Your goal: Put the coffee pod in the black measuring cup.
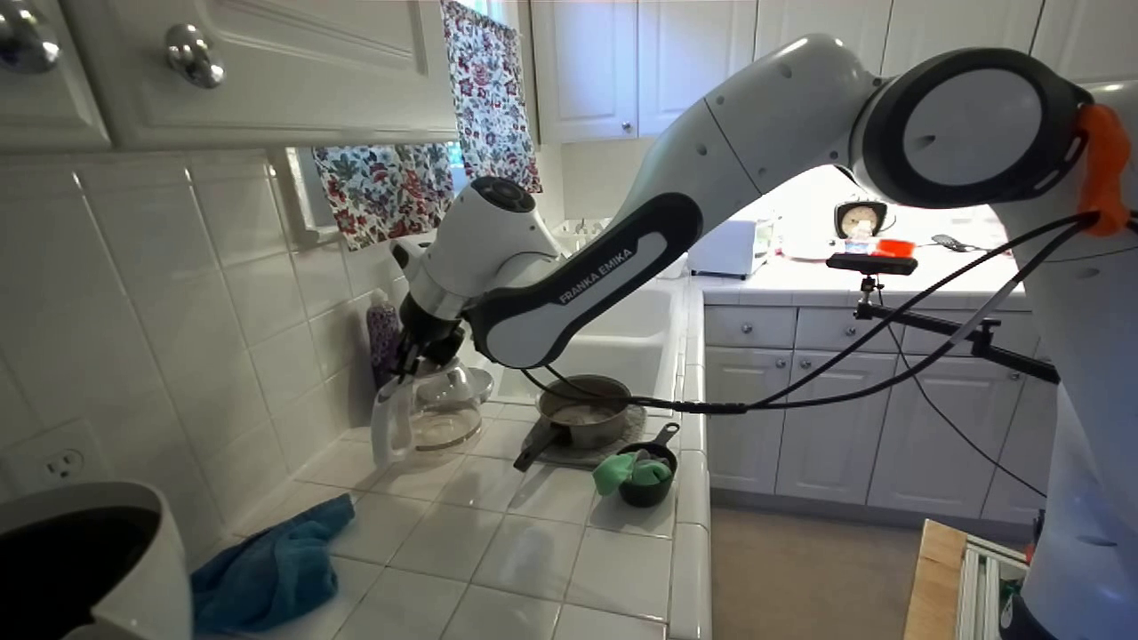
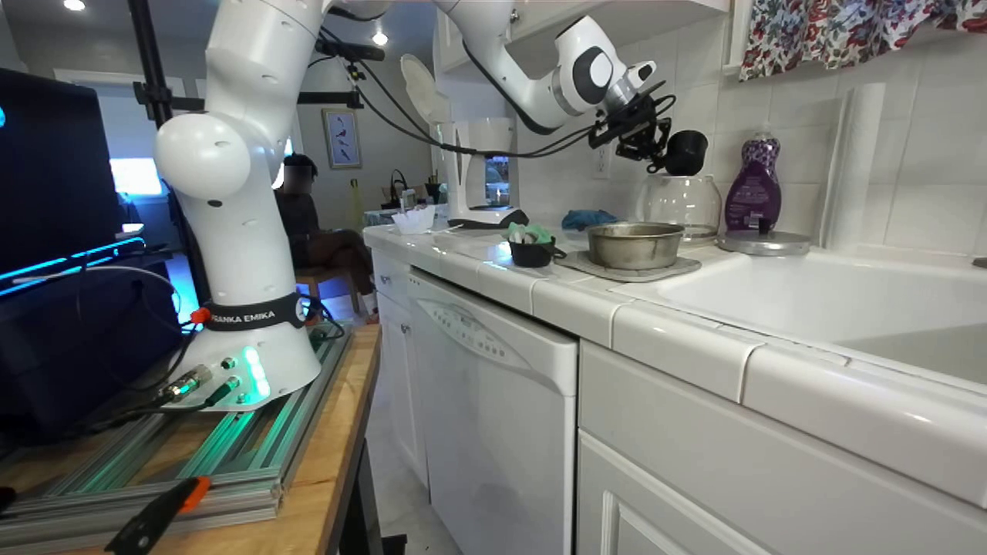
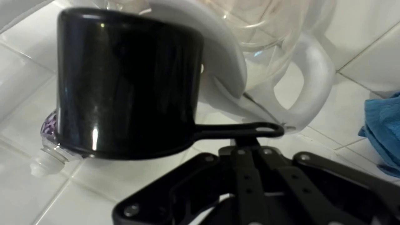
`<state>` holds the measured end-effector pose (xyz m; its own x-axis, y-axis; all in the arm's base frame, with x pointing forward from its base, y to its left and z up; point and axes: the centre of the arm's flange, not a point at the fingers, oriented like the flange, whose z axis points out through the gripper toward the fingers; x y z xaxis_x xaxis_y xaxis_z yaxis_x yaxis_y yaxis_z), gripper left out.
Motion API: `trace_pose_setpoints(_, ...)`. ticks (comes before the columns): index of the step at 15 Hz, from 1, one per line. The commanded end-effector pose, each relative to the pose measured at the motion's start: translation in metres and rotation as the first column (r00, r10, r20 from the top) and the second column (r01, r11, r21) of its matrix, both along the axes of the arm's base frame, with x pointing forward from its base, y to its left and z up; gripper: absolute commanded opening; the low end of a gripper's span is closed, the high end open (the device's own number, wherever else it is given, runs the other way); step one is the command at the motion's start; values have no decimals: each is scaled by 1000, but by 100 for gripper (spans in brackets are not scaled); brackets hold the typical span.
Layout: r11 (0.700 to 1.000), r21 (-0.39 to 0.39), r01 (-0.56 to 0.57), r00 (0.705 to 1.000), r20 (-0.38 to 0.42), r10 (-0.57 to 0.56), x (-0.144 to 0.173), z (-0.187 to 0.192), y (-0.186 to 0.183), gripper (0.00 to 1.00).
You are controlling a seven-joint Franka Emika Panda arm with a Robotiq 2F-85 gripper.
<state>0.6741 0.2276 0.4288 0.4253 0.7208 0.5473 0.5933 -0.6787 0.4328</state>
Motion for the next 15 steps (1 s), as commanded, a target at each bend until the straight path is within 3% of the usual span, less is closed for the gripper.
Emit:
trace_pose_setpoints(1, 999, -29, -26, 1000, 13, 26, -2, 6, 6, 0)
trace_pose_setpoints(12, 982, -43, -186, 980, 67, 188, -11, 13, 23, 0)
trace_pose_setpoints(15, 978, -81, -194, 978, 65, 200, -32, 23, 37, 0)
